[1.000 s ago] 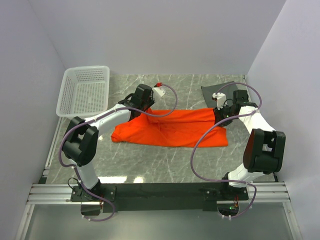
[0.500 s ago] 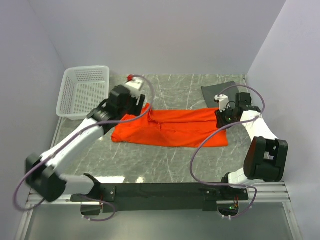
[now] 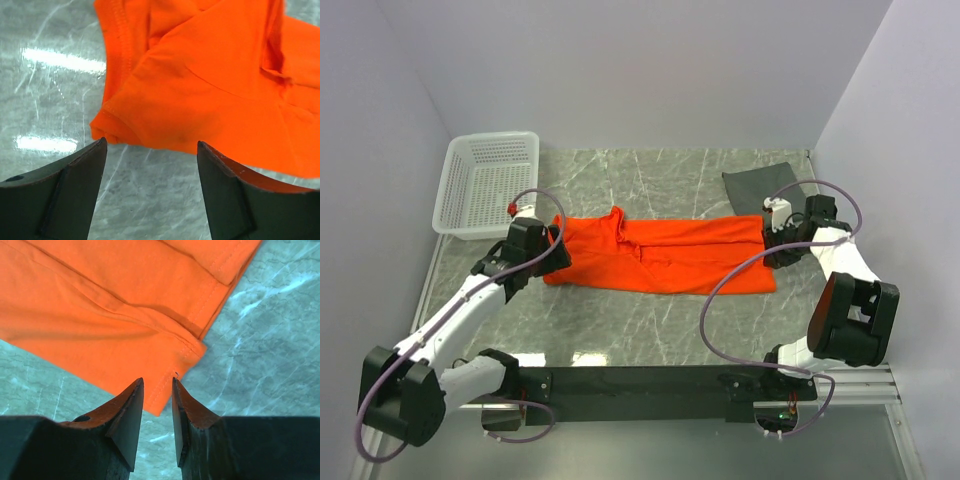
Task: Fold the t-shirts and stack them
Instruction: Fold the tshirt
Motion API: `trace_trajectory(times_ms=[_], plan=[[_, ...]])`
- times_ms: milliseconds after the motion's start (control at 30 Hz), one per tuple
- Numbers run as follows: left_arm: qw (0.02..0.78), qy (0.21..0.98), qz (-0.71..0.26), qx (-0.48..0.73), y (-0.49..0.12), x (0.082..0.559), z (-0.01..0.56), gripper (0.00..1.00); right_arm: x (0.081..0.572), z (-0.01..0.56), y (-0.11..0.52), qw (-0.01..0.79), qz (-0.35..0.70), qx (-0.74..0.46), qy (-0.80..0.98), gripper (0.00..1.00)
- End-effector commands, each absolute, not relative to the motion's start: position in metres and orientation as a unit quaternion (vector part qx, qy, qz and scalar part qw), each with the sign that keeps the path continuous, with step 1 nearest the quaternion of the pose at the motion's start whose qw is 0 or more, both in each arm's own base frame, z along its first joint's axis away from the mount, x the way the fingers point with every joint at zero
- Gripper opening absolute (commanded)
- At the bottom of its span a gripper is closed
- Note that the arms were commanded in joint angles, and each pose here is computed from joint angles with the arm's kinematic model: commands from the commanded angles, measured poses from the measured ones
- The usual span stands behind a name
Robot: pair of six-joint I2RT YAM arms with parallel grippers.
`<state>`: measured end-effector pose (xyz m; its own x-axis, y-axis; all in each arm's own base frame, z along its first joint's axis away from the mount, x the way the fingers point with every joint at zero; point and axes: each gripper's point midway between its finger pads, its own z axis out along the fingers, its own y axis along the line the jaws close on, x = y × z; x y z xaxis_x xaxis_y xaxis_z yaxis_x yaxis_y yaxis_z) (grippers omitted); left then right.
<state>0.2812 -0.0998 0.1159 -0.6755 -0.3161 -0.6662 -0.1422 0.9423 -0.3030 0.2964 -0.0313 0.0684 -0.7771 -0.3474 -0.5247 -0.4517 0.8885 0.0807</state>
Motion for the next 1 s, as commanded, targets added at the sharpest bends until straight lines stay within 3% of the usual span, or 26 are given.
trace_trajectory(times_ms=[0, 567, 900, 967], plan=[[0.387, 0.897, -0.121, -0.178, -0.098, 0.296, 0.114, 0.77, 0.298, 0.069, -0.029, 0.265, 0.111, -0.208, 0.935, 0.37], [0.366, 0.912, -0.059, -0.175, -0.082, 0.328, 0.072, 0.66, 0.294, 0.061, -0.028, 0.255, 0.121, -0.206, 0.937, 0.37], [0.371, 0.912, -0.065, -0.165, -0.084, 0.33, 0.074, 0.47, 0.286, 0.059, -0.033, 0.245, 0.115, -0.208, 0.94, 0.37], [0.37, 0.912, -0.063, -0.165, -0.083, 0.329, 0.074, 0.32, 0.285, 0.06, -0.033, 0.244, 0.114, -0.208, 0.94, 0.37]])
